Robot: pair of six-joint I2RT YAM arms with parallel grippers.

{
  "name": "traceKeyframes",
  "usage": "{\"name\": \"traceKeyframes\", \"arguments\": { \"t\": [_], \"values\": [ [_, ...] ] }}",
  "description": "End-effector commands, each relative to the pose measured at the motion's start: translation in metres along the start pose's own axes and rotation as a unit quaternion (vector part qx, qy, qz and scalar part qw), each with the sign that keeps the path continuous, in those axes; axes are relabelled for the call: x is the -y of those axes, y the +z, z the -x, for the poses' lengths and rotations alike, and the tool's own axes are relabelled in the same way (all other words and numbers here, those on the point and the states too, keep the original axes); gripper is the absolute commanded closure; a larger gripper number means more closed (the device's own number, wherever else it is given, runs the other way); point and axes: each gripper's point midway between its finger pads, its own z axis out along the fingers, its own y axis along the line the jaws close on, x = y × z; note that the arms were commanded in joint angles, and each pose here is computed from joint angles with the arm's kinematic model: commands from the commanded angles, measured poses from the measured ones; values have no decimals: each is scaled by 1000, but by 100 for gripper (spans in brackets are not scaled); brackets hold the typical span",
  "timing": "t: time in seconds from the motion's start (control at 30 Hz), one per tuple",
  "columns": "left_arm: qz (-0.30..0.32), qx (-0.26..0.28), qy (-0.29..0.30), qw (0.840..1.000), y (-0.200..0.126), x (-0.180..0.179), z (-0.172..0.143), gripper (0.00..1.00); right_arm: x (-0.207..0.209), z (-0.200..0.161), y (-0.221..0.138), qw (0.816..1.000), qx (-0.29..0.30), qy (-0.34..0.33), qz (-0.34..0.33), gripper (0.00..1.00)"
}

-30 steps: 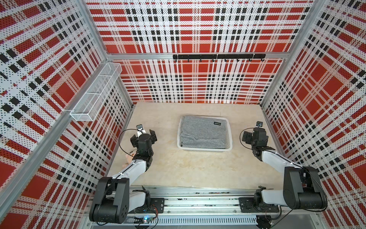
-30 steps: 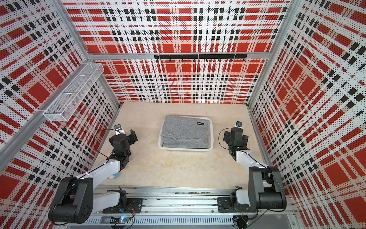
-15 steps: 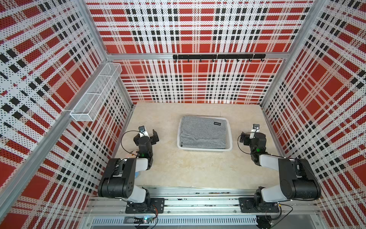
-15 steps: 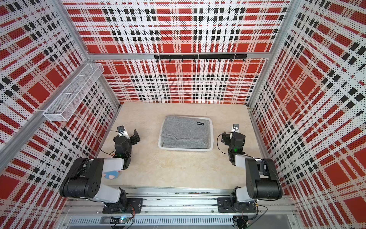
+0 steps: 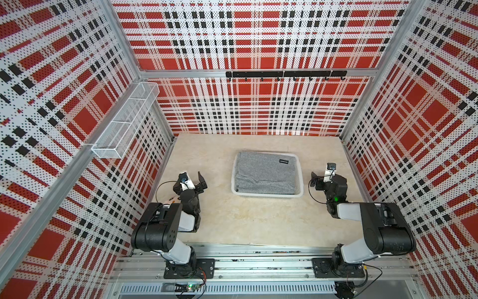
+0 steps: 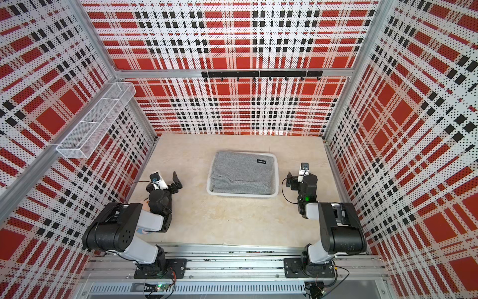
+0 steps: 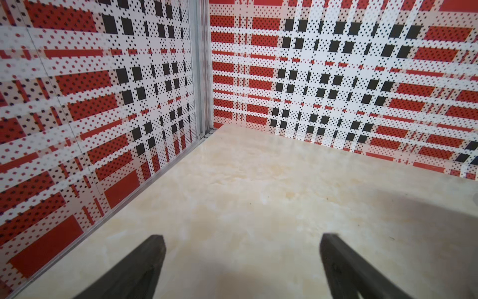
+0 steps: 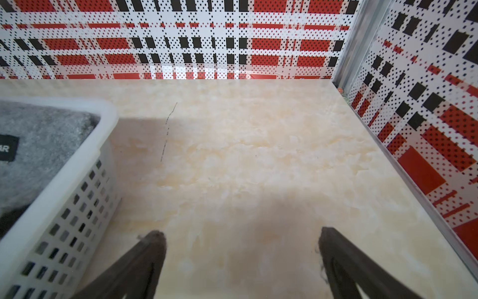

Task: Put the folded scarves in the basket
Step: Reset both arms

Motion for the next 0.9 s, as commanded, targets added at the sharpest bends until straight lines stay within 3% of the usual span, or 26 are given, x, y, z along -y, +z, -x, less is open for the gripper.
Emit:
{"name": "traceKeyframes", "arguments": {
  "t": [0.0, 0.1, 0.27, 0.87],
  "values": [
    [3, 25, -9, 1000, 0, 0, 13, 1, -10, 12, -12, 998, 52, -15, 19, 0],
    [2, 25, -9, 1000, 0, 1, 13, 1, -22, 14, -42, 991, 125, -41, 25, 0],
    [3, 25, -9, 1000, 0, 0, 13, 1, -4, 7, -12, 998, 56, -3, -2, 0],
    [2, 25, -9, 1000, 0, 1, 12, 1, -3, 7, -14, 998, 59, -6, -9, 0]
  ]
}}
